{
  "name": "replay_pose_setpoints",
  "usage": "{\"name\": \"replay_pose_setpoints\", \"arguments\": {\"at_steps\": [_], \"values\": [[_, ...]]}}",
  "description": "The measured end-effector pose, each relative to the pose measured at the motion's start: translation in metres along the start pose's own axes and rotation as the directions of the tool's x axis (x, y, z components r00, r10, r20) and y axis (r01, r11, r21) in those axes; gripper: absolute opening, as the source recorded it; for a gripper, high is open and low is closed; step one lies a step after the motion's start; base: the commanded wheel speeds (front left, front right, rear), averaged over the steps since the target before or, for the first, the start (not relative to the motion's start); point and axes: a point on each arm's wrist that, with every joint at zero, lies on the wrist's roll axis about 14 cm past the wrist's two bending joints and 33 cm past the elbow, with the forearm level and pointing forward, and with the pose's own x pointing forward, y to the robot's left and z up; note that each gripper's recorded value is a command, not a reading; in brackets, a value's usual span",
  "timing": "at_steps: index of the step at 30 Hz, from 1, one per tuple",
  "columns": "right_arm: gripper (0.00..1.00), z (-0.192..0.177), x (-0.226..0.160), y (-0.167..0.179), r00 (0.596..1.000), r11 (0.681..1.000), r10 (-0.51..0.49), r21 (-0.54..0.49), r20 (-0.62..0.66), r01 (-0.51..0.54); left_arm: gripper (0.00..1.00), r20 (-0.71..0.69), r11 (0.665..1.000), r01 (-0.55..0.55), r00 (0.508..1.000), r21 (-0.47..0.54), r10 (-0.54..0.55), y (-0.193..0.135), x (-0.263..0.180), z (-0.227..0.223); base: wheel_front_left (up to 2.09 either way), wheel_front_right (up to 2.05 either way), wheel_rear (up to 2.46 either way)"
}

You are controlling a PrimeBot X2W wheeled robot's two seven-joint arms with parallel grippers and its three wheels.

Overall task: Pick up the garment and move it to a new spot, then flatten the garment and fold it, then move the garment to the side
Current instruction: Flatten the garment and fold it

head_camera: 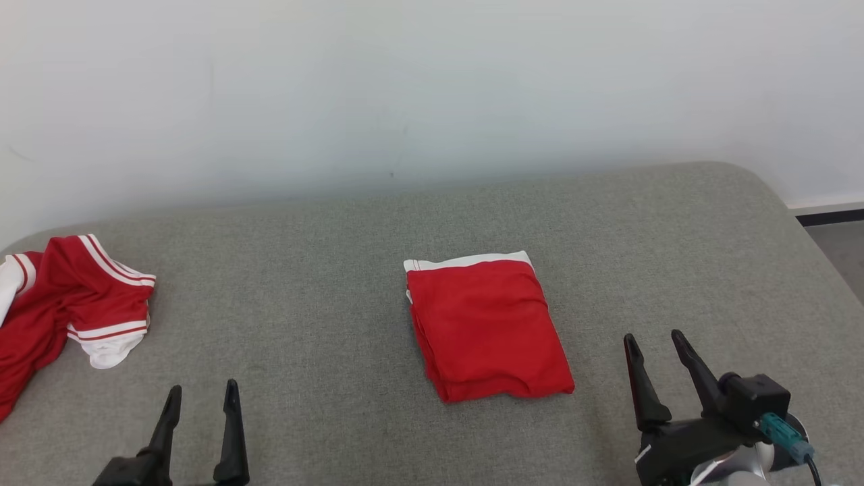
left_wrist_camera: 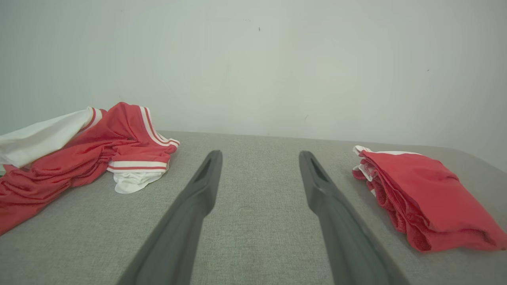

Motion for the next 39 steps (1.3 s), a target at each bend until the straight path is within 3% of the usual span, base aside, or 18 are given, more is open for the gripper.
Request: {"name": "replay_pose_setpoints", "arguments": {"at_steps": [15,39], "values": [[1.00,-0.015,-0.024,0.014,1.000,0.999,-0.008,0.051,-0.017,0.009,1.00,-0.031,0.998,-0.054,0.998,0.032,0.055,0.016,-0.033,-0.008,0.00,0.00,0.00],[1.00,-0.025,-0.030,0.020,0.999,0.994,-0.020,0.103,-0.036,0.023,1.00,-0.038,0.999,-0.023,0.999,0.035,0.025,0.006,-0.031,-0.010,0.00,0.00,0.00]]}}
